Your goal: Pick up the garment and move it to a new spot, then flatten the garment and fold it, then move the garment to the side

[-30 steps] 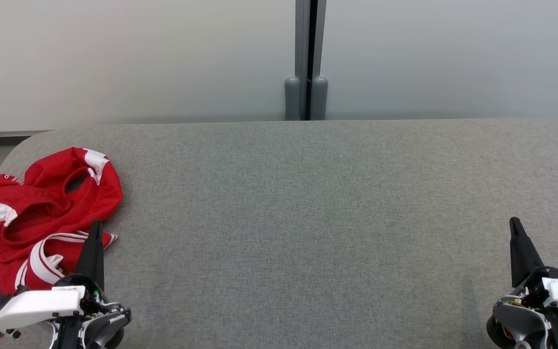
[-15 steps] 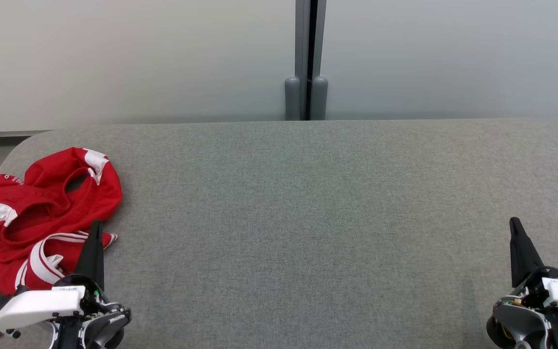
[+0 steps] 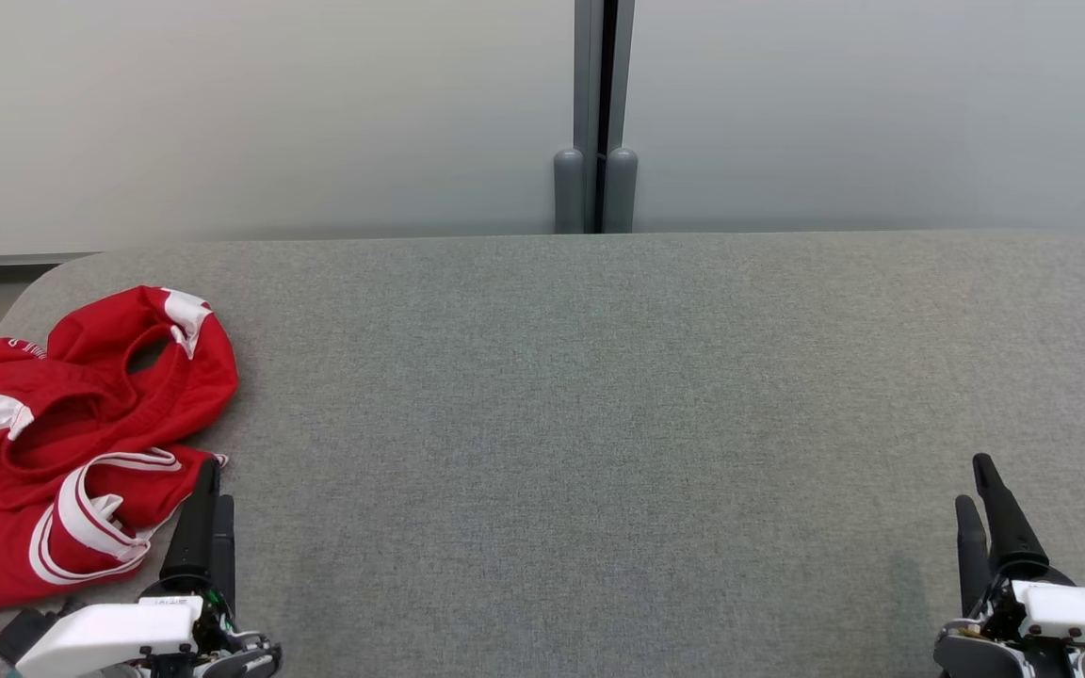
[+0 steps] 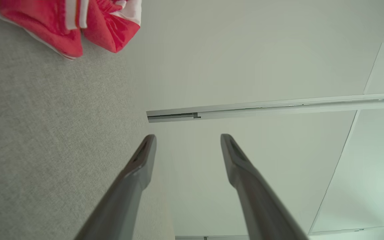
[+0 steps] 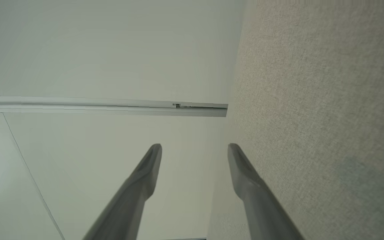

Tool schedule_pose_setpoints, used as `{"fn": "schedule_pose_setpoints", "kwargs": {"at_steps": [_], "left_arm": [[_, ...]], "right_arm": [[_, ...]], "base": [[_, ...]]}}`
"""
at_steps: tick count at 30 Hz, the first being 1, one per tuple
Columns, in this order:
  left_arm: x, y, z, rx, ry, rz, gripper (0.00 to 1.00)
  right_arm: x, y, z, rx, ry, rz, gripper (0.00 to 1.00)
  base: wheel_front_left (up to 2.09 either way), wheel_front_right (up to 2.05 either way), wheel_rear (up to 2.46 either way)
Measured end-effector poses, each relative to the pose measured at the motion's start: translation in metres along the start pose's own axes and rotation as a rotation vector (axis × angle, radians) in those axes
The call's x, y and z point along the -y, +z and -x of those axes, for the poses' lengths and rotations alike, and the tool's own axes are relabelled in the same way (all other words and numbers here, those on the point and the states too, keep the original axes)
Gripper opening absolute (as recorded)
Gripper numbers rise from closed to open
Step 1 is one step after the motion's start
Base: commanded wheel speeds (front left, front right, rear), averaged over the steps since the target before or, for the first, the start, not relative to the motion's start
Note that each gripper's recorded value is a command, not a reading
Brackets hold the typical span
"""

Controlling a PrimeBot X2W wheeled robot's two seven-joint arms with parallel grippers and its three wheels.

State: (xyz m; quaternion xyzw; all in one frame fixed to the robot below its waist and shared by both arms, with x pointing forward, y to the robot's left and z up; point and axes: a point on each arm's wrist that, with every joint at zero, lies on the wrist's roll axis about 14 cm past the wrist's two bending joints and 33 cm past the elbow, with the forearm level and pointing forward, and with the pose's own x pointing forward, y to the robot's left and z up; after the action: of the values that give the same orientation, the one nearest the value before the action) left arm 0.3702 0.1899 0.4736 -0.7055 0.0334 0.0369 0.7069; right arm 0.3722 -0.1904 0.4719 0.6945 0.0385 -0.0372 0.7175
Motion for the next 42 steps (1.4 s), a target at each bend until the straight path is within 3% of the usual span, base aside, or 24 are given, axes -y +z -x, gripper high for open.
{"fn": "schedule_pose_setpoints", "kwargs": {"at_steps": [15, 26, 42], "left_arm": [[0.023, -0.002, 0.001, 0.017, -0.062, -0.380, 1.00], [0.028, -0.015, 0.004, 0.013, -0.057, -0.622, 1.00], [0.043, -0.023, 0.010, 0.043, -0.114, -0.857, 1.00]], "right_arm": [[-0.013, -0.023, -0.002, -0.052, 0.045, 0.407, 1.00], [-0.024, -0.043, -0.001, -0.085, 0.105, 0.623, 1.00], [-0.034, -0.058, 0.003, -0.094, 0.178, 0.857, 1.00]], "base": [[0.00, 0.00, 0.00], [0.00, 0.00, 0.00], [0.00, 0.00, 0.00]]}}
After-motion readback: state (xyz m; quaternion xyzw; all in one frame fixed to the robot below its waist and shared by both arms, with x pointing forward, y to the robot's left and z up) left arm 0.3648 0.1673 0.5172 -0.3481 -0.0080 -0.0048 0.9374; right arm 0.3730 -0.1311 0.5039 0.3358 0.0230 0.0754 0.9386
